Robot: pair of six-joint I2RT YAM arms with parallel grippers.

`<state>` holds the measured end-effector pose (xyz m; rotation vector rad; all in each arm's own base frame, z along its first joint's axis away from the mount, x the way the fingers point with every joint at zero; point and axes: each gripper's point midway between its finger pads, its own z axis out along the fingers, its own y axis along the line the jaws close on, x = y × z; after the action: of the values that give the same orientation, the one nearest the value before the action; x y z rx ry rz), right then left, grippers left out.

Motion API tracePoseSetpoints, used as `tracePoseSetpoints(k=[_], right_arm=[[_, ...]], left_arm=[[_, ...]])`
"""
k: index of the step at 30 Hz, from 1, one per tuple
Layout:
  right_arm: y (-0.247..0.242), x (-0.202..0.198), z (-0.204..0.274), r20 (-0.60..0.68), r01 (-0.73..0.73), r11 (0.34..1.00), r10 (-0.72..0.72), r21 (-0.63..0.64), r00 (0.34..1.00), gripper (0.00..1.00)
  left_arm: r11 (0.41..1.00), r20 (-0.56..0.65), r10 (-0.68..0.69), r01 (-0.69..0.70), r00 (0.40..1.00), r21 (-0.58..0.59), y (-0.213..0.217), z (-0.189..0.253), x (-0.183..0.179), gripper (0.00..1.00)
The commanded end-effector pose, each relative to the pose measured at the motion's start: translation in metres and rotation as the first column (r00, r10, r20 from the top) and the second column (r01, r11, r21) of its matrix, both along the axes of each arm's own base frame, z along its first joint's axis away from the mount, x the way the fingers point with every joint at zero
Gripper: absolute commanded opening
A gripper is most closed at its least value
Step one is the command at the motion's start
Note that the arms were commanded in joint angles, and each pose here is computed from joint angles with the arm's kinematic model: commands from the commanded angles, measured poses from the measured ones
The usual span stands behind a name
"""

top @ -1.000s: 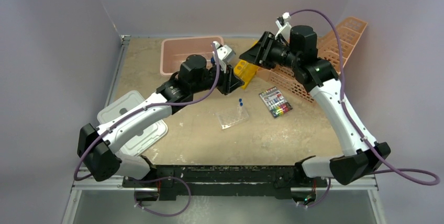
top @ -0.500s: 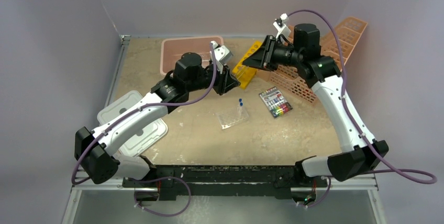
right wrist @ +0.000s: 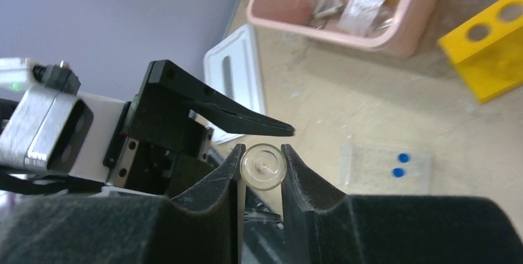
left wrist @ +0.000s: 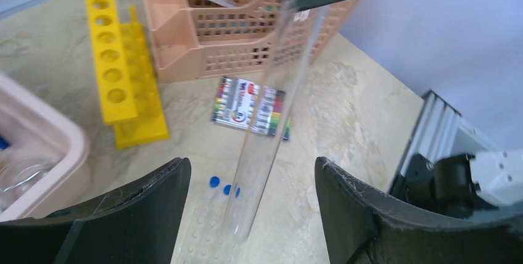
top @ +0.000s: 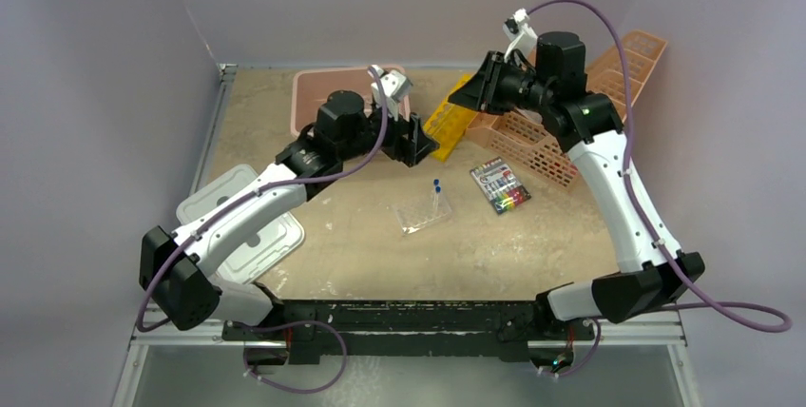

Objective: Organize the chemistry lab equipment

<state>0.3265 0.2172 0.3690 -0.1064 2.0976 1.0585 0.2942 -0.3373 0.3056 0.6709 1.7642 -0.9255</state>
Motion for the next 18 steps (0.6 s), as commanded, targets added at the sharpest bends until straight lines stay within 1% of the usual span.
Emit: tracePoseSetpoints(k=[1, 4, 5, 7, 10, 15, 18], right_arm=[[-0.034, 0.036, 0.021, 0.235, 0.165, 0.972, -0.124, -0.164, 0.964, 0.15], [-0.054, 0.059, 0.018, 0.33, 0.276, 0.929, -0.187, -0.248, 0.925, 0.15], [-0.062, 0.068, 0.021, 0.384, 0.32, 0.905, -0.199, -0.282, 0.902, 0.15], [-0.068, 0.082, 0.018, 0.429, 0.366, 0.877, -0.213, -0.313, 0.878, 0.15], [-0.07, 0.1, 0.007, 0.483, 0.42, 0.835, -0.221, -0.355, 0.847, 0.15], [-0.041, 0.125, -0.021, 0.536, 0.433, 0.784, -0.155, -0.444, 0.83, 0.15], [-0.026, 0.136, -0.032, 0.547, 0.43, 0.787, -0.142, -0.443, 0.825, 0.14]], left_arm=[[0.968, -0.025, 0.211, -0.213, 0.977, -0.134, 0.031, 0.035, 0.04, 0.75], [0.93, -0.083, 0.317, -0.327, 0.945, -0.168, 0.058, 0.035, 0.054, 0.76], [0.912, -0.103, 0.364, -0.377, 0.926, -0.164, 0.069, 0.031, 0.057, 0.76], [0.873, -0.137, 0.453, -0.47, 0.881, -0.133, 0.088, 0.019, 0.062, 0.76], [0.801, -0.175, 0.577, -0.595, 0.798, -0.068, 0.116, -0.003, 0.065, 0.76], [0.693, -0.259, 0.697, -0.721, 0.669, 0.002, 0.146, -0.043, 0.058, 0.75], [0.657, -0.284, 0.728, -0.754, 0.624, 0.029, 0.156, -0.056, 0.054, 0.75]])
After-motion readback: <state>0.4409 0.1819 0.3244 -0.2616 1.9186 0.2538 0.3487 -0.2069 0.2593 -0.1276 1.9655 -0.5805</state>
